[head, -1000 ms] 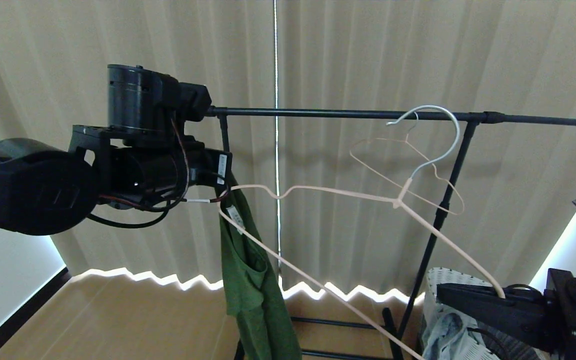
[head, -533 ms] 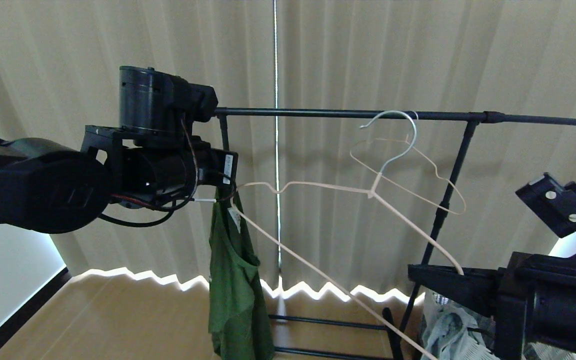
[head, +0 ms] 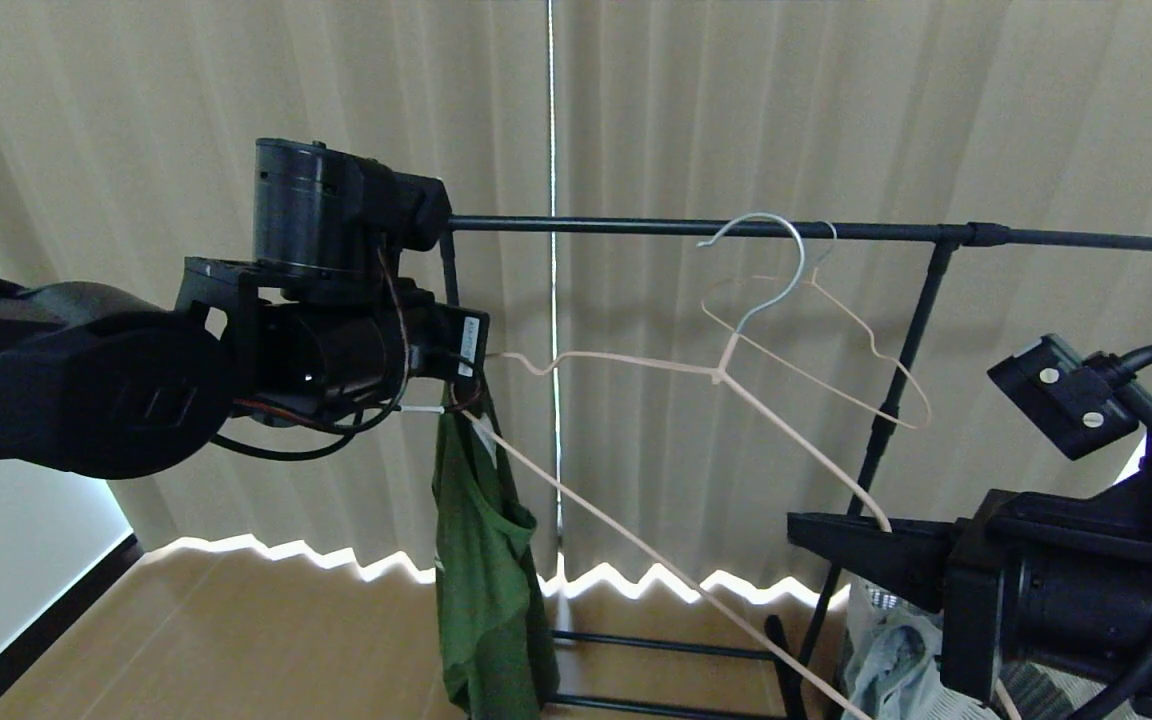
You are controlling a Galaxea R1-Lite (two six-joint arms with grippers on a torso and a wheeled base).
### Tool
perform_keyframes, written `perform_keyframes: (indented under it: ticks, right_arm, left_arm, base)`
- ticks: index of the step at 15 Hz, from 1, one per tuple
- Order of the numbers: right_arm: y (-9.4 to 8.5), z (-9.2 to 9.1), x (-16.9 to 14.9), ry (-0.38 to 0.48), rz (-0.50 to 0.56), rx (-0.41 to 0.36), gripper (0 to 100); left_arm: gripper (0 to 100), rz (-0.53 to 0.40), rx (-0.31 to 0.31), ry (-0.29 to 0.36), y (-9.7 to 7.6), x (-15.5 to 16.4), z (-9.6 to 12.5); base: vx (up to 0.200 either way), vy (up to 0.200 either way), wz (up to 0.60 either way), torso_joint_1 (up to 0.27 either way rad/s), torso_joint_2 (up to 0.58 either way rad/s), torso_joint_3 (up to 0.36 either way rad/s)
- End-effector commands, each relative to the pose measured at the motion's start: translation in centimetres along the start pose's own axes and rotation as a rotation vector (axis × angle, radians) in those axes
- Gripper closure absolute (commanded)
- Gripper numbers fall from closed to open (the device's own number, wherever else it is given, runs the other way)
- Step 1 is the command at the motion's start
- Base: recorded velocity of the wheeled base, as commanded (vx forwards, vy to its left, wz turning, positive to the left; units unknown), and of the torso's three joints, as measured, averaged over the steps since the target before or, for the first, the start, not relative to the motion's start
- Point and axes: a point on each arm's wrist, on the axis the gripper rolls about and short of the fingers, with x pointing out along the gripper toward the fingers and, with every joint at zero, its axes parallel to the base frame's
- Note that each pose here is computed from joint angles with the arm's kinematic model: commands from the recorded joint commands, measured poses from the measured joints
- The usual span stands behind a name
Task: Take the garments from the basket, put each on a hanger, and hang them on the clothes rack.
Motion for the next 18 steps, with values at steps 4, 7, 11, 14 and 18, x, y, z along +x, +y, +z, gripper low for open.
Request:
perform_keyframes:
  ticks: [4,7,11,14,18]
  right_arm:
    - [0.1,0.5,2.3,0.009,-0.08,-0.002,100]
    - [0.4,1.2,3.9,0.007,-0.097,-0.001,100]
    - [0.3,1.2,6.1,-0.026,-0.144,-0.005,100]
    - [0.3,1.1,7.8,-0.005,-0.173,-0.007,100]
    - [0.6,1.9,9.6,-0.025,-0.2,-0.006,100]
  left_arm:
    - [100,0.034,0.003,-0.005,0.1,-0.3,0.2]
    - [100,0.048,0.005,0.002,0.1,-0.4,0.0]
    - [100,0.079,-0.002,-0.011,0.4,-0.9,0.4]
    - [100,0.088,-0.008,-0.029,0.8,-1.9,0.7]
    - [100,0.067,-0.004,-0.037,0.7,-4.0,0.3]
  base:
    - [0.0,0.0,0.0,0.0,0.0,0.0]
    - [0.0,0.0,0.0,0.0,0.0,0.0]
    - [0.0,0.0,0.0,0.0,0.0,0.0]
    - [0.0,0.0,0.0,0.0,0.0,0.0]
    - [0.0,0.0,0.0,0.0,0.0,0.0]
